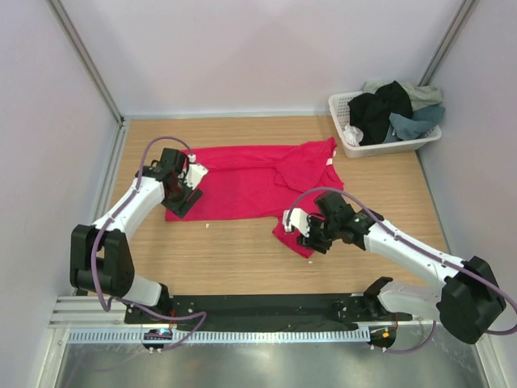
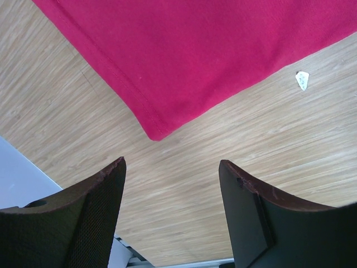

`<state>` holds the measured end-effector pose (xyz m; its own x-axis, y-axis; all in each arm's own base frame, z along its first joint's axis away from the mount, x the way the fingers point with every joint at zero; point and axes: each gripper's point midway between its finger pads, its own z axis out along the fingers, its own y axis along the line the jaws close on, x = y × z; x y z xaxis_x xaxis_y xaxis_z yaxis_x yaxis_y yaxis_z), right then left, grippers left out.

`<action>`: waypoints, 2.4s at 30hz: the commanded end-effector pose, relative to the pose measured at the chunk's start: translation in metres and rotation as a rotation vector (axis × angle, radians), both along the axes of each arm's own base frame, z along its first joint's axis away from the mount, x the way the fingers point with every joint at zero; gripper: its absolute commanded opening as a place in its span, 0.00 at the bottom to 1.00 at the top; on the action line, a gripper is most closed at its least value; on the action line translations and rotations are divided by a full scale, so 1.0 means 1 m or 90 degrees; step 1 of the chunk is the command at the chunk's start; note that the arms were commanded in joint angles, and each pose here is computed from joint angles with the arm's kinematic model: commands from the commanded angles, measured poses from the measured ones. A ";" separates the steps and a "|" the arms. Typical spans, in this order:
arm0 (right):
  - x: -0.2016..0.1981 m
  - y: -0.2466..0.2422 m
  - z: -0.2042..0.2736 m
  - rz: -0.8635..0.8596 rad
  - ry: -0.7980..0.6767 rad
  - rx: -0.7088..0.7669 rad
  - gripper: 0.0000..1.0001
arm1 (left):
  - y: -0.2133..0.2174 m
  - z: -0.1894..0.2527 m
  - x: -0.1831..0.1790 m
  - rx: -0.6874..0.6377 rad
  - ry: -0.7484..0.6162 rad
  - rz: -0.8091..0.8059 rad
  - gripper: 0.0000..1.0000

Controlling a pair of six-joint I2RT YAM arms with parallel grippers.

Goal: Fold and stack the t-shirts
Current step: Fold the tshirt

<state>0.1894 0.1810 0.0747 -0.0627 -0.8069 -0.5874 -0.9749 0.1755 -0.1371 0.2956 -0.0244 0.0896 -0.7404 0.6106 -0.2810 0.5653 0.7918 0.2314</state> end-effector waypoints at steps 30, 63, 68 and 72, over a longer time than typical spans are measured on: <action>-0.019 0.014 -0.046 0.078 0.098 -0.076 0.42 | 0.002 -0.010 -0.008 -0.018 0.010 0.042 0.69; 0.034 0.027 0.030 0.018 -0.059 -0.045 0.01 | 0.039 -0.036 -0.017 -0.212 0.142 0.279 0.58; 0.040 0.028 0.030 0.016 -0.062 -0.052 0.01 | 0.045 -0.049 -0.001 -0.228 0.154 0.289 0.56; 0.041 0.026 0.027 0.012 -0.060 -0.059 0.01 | 0.043 -0.056 0.006 -0.243 0.173 0.297 0.52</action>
<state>0.2177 0.2015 0.0880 -0.0052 -0.8685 -0.4957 -0.9715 0.1219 -0.2034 0.2838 0.0227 0.0291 -0.9815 0.1328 -0.1376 0.1560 0.9722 -0.1746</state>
